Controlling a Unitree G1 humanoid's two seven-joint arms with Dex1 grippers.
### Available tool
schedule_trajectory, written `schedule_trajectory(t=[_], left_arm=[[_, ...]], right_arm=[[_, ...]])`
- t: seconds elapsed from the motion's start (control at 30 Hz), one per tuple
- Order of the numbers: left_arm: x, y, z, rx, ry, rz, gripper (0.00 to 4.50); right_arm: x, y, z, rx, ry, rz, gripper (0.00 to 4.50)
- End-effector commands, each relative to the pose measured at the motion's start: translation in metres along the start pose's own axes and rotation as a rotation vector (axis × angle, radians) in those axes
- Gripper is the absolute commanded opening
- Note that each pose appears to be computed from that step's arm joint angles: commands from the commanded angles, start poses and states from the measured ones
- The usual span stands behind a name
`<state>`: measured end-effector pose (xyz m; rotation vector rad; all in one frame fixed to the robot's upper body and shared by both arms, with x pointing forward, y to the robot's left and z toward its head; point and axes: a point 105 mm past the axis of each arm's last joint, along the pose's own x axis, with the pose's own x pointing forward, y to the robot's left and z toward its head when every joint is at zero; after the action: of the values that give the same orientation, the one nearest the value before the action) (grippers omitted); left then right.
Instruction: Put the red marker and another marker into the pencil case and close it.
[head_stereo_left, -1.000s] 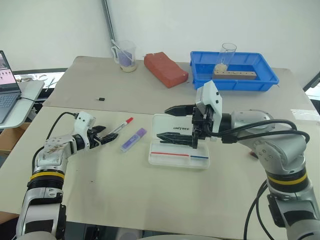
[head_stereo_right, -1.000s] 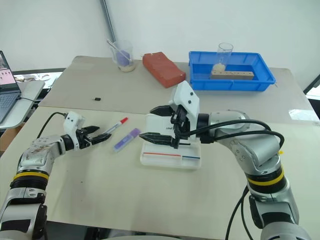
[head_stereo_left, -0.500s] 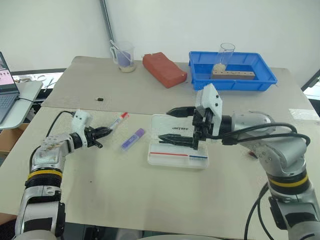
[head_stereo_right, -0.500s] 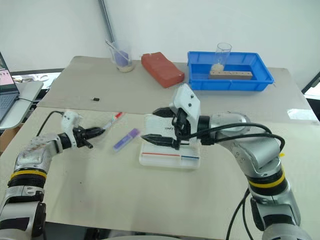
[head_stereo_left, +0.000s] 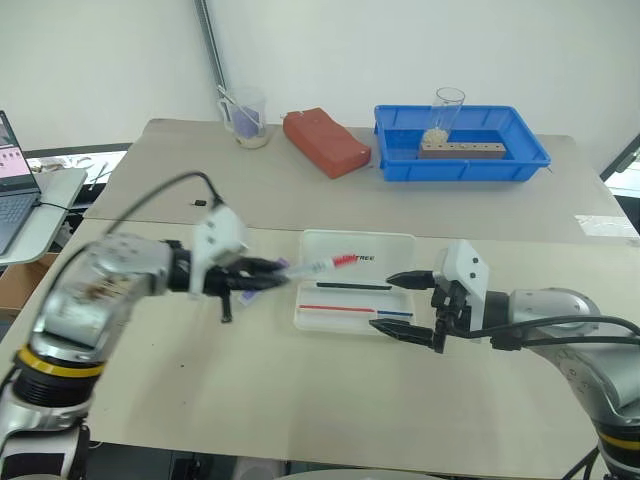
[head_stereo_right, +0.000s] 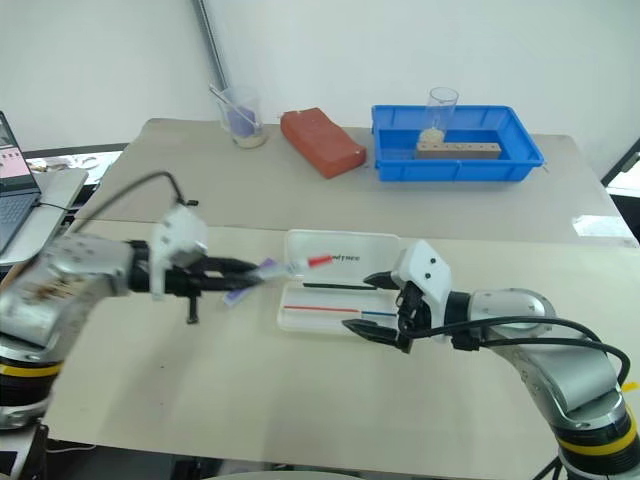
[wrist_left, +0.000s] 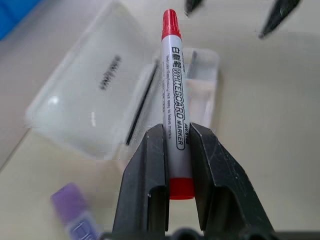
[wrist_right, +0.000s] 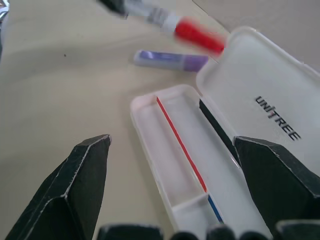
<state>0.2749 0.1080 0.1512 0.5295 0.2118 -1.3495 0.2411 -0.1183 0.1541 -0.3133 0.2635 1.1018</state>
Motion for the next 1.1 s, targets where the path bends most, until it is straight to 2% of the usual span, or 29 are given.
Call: schedule_trajectory(t=[0.03,0.23,0.43,0.5,0.53,0.57,0.7,0.73,0.83,0.97,1.1], left_arm=[[0.027,0.007,-0.016,0.182,0.07,-0.025,0.18],[0.062,0.024,-0.025,0.226,0.023,-0.042,0.18],[0.082,0.026,-0.023,0.277,-0.002,-0.075,0.18],[0.084,0.026,-0.021,0.286,-0.012,-0.075,1.2],[0.084,0.027,-0.019,0.281,-0.023,-0.068,1.47],[0.082,0.028,-0.016,0.286,-0.031,-0.054,1.94],[0.065,0.033,-0.004,0.296,-0.055,0.003,3.73],[0.058,0.033,-0.002,0.289,-0.059,0.019,4.33],[0.032,0.032,-0.001,0.217,-0.055,0.089,4.42],[0.003,0.03,-0.015,0.083,-0.023,0.186,4.42],[-0.026,0.05,-0.05,-0.09,0.014,0.459,4.42]], right_arm=[[-0.009,0.002,0.004,-0.038,-0.001,-0.043,4.32],[-0.017,0.004,0.005,-0.012,-0.008,-0.096,4.32],[-0.016,0.006,0.01,-0.018,-0.012,-0.106,4.32],[-0.016,0.005,0.012,-0.02,-0.015,-0.108,4.32],[-0.015,0.005,0.012,-0.023,-0.017,-0.11,4.32],[-0.014,0.005,0.013,-0.023,-0.019,-0.11,4.32],[-0.012,0.007,0.014,-0.024,-0.023,-0.098,4.32],[-0.011,0.007,0.014,-0.024,-0.023,-0.092,4.32],[-0.008,0.006,0.018,-0.034,-0.036,-0.066,4.32],[-0.002,0.005,0.03,-0.05,-0.071,-0.025,4.32],[0.009,0.007,0.049,-0.075,-0.13,0.057,4.32]])
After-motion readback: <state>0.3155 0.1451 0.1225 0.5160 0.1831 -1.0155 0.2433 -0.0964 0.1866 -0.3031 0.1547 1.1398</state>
